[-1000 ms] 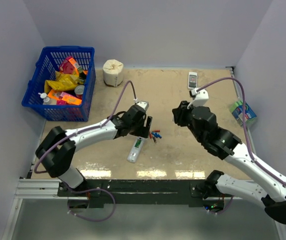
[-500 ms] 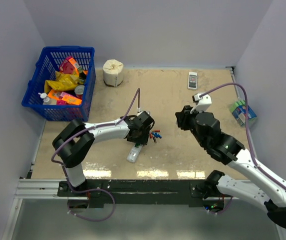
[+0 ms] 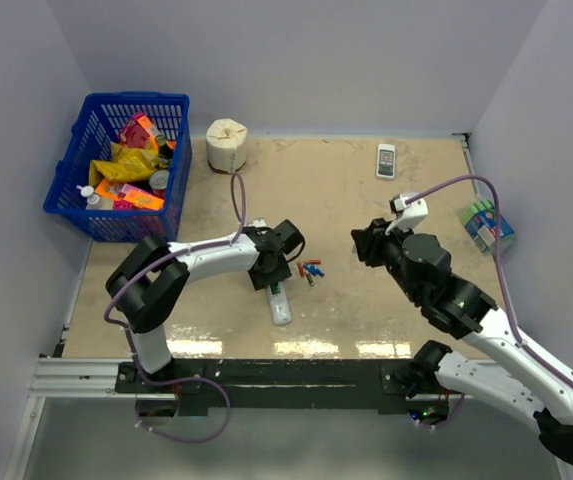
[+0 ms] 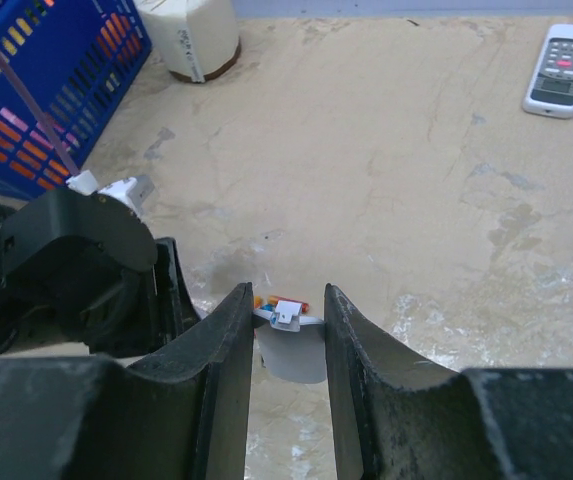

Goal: Load the batteries into the remote control
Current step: Adjust the remote control at the center of the board, then load the battery cover into the remote control.

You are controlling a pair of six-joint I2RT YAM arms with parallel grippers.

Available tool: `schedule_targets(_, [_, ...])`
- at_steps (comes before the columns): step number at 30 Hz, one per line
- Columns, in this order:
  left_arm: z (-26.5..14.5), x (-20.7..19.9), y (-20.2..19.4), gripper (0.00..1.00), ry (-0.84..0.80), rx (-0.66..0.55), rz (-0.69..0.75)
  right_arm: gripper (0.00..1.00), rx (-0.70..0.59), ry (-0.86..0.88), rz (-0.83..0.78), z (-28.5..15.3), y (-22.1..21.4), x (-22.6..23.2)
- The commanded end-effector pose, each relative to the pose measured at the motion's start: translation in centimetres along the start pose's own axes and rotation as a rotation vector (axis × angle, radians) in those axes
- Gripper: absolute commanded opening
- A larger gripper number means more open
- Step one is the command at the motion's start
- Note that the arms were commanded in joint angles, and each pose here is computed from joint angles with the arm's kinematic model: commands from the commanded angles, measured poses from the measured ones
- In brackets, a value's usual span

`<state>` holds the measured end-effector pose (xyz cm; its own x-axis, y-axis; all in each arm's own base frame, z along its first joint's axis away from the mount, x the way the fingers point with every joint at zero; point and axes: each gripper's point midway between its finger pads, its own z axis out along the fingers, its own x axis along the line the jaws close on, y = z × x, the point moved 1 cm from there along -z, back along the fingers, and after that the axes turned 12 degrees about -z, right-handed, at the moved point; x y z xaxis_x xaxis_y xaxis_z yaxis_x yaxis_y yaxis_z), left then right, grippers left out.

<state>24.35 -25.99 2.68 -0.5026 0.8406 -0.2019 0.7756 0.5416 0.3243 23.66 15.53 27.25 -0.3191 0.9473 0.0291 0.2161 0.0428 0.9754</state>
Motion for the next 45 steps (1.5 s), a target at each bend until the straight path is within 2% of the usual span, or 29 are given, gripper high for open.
schedule_targets(1, [1.5,4.7,0.8,0.34,0.247,-0.020,-0.231,0.21,-0.014,0.134,-0.038,0.4,0.3,2.3])
schedule_targets(3, [1.3,3.9,1.1,0.38,0.231,-0.019,-0.260,0.22,0.007,0.171,-0.053,0.7,0.0,3.1])
schedule_targets(6, [0.5,2.3,1.4,0.56,0.160,-0.018,-0.294,0.22,0.031,0.214,-0.076,1.4,-0.5,4.1])
schedule_targets(7, [-0.4,1.3,2.0,0.66,0.100,-0.026,-0.312,0.22,0.053,0.231,-0.087,1.8,-1.1,4.6])
schedule_targets(9, [-1.4,1.0,2.8,0.73,0.044,-0.053,-0.319,0.21,0.086,0.288,-0.101,2.3,-1.8,5.8])
schedule_targets(10, [-3.0,0.1,3.7,0.77,-0.035,-0.073,-0.326,0.22,0.101,0.311,-0.107,2.5,-2.2,6.3])
schedule_targets(12, [-3.9,0.8,4.7,0.80,-0.079,-0.127,-0.326,0.22,0.137,0.347,-0.105,3.3,-3.2,7.3])
schedule_targets(13, [-5.9,0.4,5.9,0.82,-0.163,-0.160,-0.332,0.22,0.144,0.359,-0.105,3.6,-3.5,7.7])
schedule_targets(17, [-7.9,3.3,7.7,0.85,-0.313,-0.304,-0.255,0.23,0.163,0.389,-0.090,5.6,-4.4,9.5])
schedule_targets(19, [-9.4,3.6,8.0,0.84,-0.497,-0.375,-0.125,0.22,0.203,0.381,-0.105,7.0,-5.6,10.7])
schedule_targets(21, [-10.0,4.1,7.2,0.84,-0.606,-0.383,-0.077,0.22,0.228,0.380,-0.116,8.0,-6.7,12.2])
schedule_targets(25, [-10.5,6.5,6.2,0.87,-0.800,-0.427,-0.089,0.22,0.207,0.342,-0.115,9.8,-7.2,14.3])
schedule_targets(28, [-10.7,7.6,6.0,0.90,-0.865,-0.457,-0.098,0.22,0.198,0.359,-0.112,10.3,-8.2,16.1])
schedule_targets(34, [-11.0,8.0,5.8,0.93,-0.893,-0.486,-0.040,0.22,0.155,0.368,-0.089,11.0,-9.5,18.1])
schedule_targets(41, [-10.4,8.1,5.7,0.93,-0.832,-0.472,-0.005,0.22,0.187,0.371,-0.103,11.5,-12.0,19.3])
schedule_targets(45, [-10.3,8.3,5.8,0.94,-0.805,-0.466,-0.008,0.21,0.204,0.305,-0.112,11.8,-13.2,18.3])
